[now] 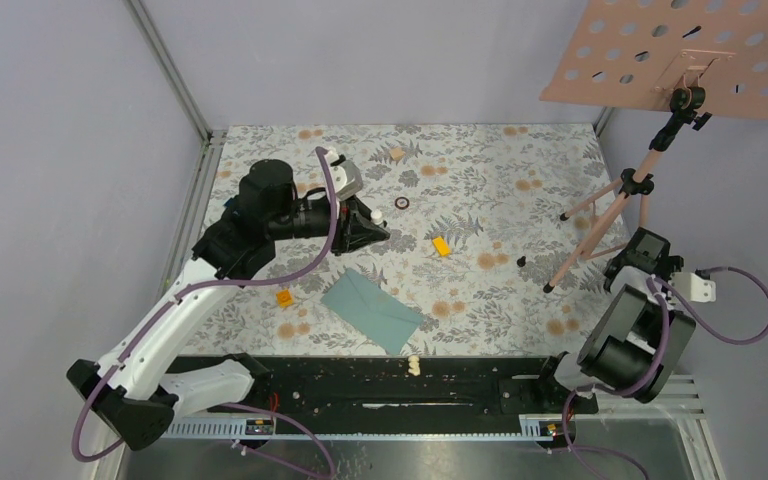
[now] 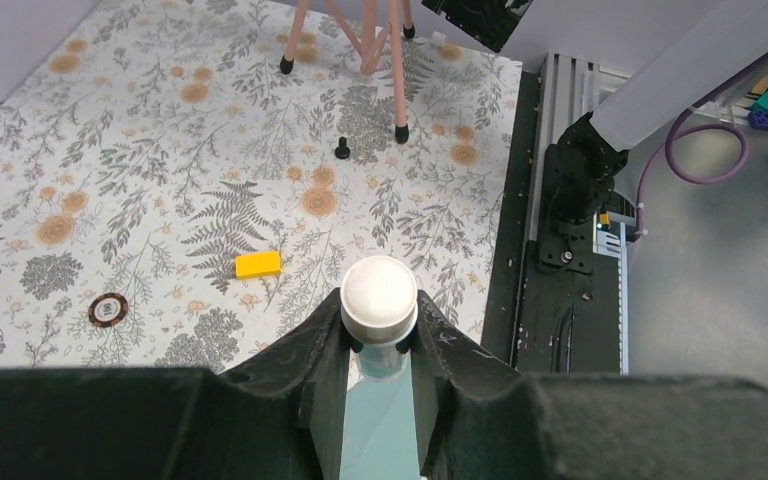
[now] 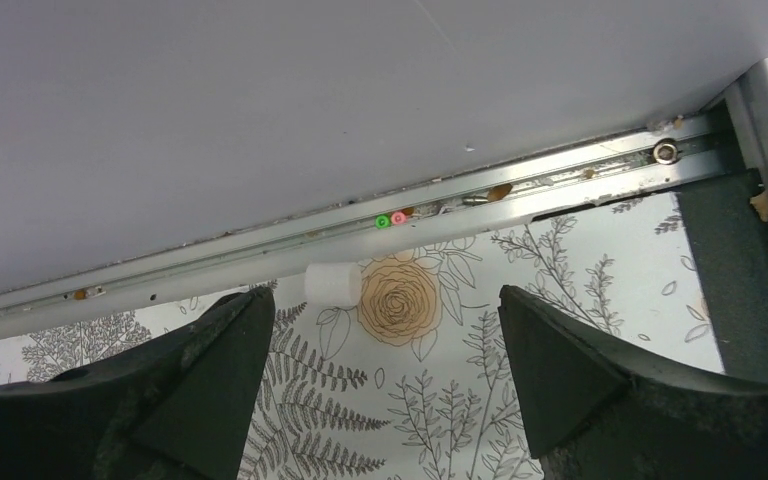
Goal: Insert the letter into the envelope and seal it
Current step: Pick up the solid glue cap from the center of the board.
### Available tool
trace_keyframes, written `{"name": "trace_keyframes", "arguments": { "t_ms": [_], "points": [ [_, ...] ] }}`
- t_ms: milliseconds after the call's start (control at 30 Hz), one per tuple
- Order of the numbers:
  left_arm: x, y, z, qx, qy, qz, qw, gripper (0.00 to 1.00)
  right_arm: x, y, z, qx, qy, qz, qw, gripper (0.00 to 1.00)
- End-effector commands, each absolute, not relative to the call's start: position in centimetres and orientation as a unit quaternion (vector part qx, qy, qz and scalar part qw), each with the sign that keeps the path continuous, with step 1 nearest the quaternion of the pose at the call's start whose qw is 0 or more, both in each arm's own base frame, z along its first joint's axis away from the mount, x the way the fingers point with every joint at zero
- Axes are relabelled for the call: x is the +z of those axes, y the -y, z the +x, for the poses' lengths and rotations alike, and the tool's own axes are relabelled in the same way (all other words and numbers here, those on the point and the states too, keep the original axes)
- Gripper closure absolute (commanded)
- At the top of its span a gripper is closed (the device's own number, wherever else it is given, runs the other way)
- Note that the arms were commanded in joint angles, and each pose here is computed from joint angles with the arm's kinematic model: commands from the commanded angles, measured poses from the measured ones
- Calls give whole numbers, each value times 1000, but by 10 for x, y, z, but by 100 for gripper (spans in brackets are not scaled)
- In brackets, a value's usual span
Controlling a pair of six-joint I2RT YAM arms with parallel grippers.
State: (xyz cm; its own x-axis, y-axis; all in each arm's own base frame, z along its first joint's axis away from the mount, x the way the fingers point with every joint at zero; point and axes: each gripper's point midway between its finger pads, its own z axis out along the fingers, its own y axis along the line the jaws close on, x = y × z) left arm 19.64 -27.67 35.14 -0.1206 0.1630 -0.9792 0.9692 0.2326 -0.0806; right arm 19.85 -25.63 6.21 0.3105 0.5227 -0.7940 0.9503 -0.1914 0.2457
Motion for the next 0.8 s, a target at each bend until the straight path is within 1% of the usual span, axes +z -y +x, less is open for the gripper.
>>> {"name": "trace_keyframes", "arguments": {
  "t_ms": [0, 200, 367, 600, 767],
  "points": [
    [377, 281, 203, -417, -601, 454, 508, 100, 70, 271, 210, -288, -473, 724, 411, 10],
    [373, 285, 208, -419, -609, 453, 498, 100, 73, 273, 224, -280, -486, 713, 420, 9],
    [371, 289, 212, -422, -613, 452, 492, 100, 82, 272, 233, -307, -497, 702, 408, 7],
    [372, 291, 214, -423, -613, 453, 490, 100, 79, 272, 231, -319, -494, 714, 379, 6],
    [368, 292, 215, -423, -617, 453, 485, 100, 81, 271, 222, -344, -482, 732, 338, 6]
  ]
}}
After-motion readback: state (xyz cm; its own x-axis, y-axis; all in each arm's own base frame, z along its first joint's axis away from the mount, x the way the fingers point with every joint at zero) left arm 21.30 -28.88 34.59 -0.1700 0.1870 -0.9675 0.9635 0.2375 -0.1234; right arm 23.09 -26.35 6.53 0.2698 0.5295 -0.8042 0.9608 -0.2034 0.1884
